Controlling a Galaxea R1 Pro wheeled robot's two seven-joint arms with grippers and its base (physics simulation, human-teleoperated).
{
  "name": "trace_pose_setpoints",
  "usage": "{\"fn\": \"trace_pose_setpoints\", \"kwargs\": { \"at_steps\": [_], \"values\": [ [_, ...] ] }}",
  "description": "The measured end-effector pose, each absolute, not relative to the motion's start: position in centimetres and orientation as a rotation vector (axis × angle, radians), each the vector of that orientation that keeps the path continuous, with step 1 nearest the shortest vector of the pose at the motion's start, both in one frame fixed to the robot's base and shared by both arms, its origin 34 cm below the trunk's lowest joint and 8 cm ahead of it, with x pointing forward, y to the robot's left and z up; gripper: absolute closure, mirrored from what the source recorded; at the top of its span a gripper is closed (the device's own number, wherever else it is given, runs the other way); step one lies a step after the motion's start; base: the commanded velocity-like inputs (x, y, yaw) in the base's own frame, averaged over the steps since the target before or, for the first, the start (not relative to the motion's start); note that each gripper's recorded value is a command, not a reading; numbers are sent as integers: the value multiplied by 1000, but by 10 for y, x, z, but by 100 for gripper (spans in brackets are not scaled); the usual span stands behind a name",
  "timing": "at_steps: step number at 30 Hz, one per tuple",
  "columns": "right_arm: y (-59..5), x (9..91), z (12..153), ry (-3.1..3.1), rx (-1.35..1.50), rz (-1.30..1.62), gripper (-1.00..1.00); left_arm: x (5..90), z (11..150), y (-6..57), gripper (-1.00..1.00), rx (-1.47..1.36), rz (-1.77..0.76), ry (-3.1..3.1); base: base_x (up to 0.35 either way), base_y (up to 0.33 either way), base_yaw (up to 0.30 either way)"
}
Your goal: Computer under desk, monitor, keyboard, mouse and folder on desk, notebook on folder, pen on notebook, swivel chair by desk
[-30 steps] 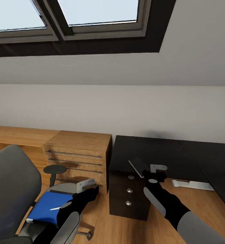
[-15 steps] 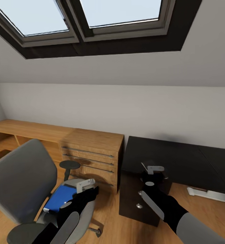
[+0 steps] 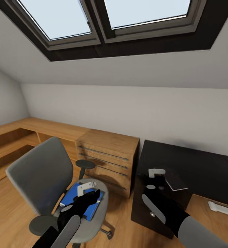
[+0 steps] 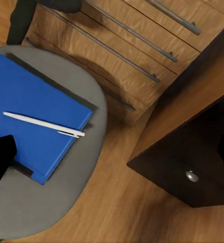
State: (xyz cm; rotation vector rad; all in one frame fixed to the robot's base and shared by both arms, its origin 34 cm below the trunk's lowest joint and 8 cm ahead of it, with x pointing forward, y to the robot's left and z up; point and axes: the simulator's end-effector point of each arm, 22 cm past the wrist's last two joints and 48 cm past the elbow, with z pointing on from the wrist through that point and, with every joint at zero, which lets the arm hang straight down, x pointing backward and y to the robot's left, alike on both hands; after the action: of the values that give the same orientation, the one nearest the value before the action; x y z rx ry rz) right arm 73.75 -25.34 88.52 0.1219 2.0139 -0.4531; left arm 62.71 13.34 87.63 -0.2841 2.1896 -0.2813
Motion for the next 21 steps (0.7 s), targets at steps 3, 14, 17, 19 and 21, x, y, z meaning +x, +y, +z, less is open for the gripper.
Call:
{"fn": "trace_pose_setpoints", "kwargs": {
  "at_steps": [3,14,17,19,21],
  "values": [
    [-251,737,885,2015,122,-450,-100,627,876,134,-100,-285,-281,2189,0,0,277],
    [-250,737,883,2021,119,-447,-100,628,876,135,-100,-287,-278,2189,0,0,277],
    [-250,737,882,2022,118,-447,-100,628,876,135,-100,-288,-278,2189,0,0,277],
    [-250,737,882,2023,117,-447,-100,628,876,137,-100,-288,-276,2189,0,0,277],
    [-250,737,881,2025,116,-446,-100,628,875,143,-100,-285,-262,2189,0,0,277]
  ]
}}
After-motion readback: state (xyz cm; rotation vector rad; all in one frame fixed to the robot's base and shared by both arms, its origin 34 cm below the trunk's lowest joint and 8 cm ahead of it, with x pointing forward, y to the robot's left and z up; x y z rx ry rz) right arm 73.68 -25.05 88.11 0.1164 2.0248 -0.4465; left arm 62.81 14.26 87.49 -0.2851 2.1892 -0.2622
